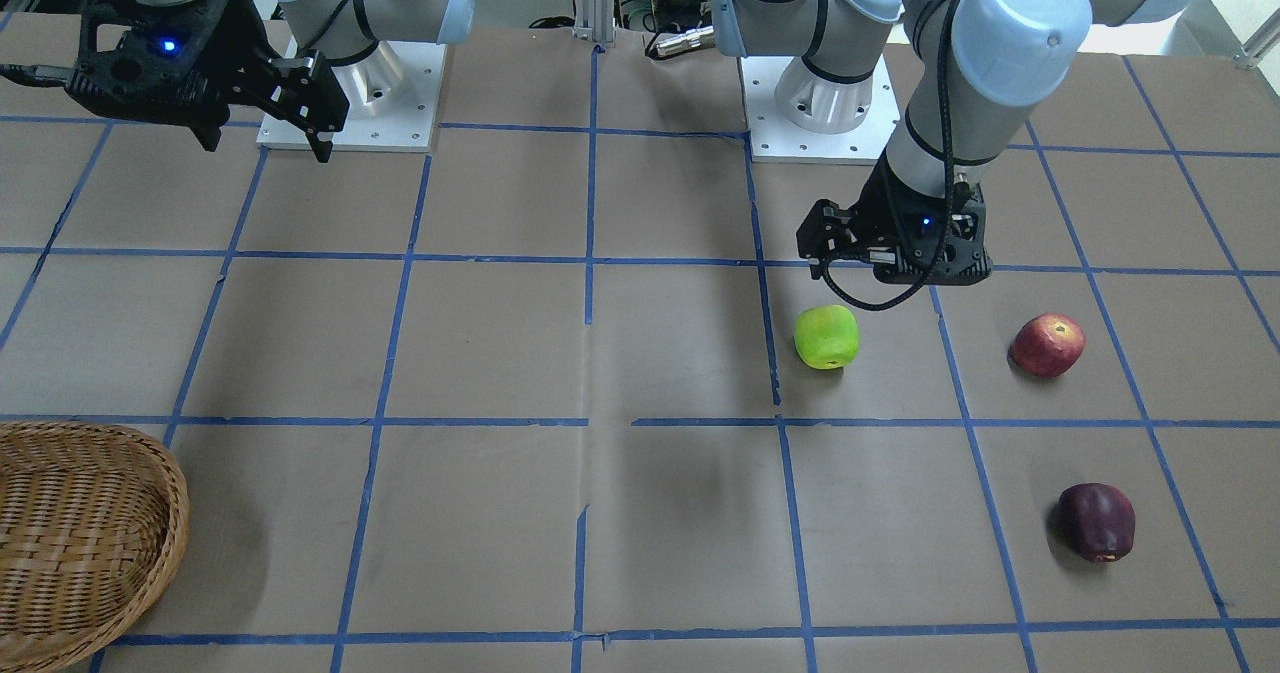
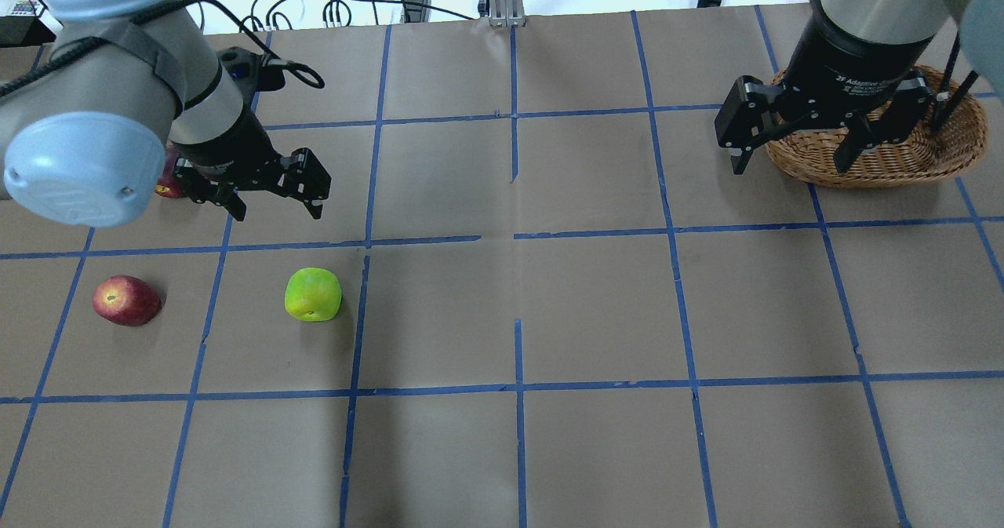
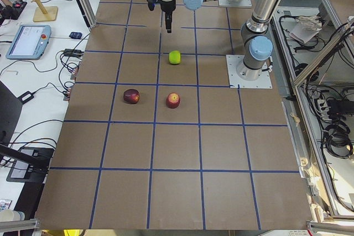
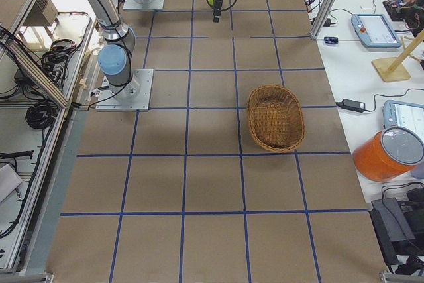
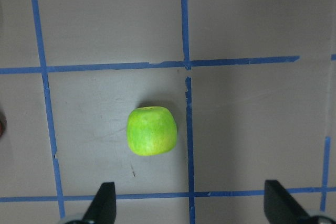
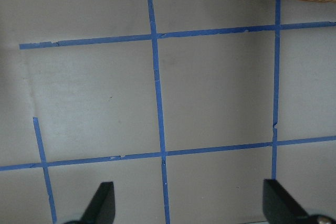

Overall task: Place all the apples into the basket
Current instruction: 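Reach the left gripper down and grasp the green apple, then carry the green apple to the table center and release it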

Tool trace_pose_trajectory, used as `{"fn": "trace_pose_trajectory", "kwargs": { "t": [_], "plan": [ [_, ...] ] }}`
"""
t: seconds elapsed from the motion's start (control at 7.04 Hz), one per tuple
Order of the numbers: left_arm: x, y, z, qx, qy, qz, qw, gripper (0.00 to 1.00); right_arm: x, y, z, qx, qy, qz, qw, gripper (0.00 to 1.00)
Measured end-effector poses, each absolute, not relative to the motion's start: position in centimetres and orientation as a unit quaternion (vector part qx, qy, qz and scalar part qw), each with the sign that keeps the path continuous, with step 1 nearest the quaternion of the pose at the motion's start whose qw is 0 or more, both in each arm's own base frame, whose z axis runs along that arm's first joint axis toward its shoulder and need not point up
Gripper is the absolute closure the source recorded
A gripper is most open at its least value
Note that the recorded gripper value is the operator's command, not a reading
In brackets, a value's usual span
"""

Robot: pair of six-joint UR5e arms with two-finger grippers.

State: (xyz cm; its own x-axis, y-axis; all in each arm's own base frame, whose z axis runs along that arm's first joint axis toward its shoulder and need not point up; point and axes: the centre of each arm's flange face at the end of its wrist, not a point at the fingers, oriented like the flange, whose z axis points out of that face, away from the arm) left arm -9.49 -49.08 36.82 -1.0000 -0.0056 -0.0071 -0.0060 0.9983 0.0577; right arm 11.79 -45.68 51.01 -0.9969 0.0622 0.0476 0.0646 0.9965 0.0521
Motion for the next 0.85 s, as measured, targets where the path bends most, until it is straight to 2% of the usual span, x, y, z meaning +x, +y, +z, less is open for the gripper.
{"fn": "trace_pose_trajectory", "kwargs": {
  "t": [0.43, 0.71, 0.85],
  "plan": [
    [-7.6, -47.1, 25.1, -0.028, 0.999, 0.036, 0.002, 0.00, 12.6, -45.6, 51.0, -0.033, -0.999, -0.029, -0.012, 0.00],
    [-7.5, -46.7, 20.6, -0.026, 0.999, 0.043, 0.002, 0.00, 12.7, -45.6, 50.9, -0.032, -0.999, -0.031, -0.015, 0.00],
    [-7.5, -46.9, 19.6, -0.025, 0.999, 0.045, 0.002, 0.51, 12.7, -45.5, 50.9, -0.034, -0.999, -0.032, -0.014, 0.00]
  ]
}}
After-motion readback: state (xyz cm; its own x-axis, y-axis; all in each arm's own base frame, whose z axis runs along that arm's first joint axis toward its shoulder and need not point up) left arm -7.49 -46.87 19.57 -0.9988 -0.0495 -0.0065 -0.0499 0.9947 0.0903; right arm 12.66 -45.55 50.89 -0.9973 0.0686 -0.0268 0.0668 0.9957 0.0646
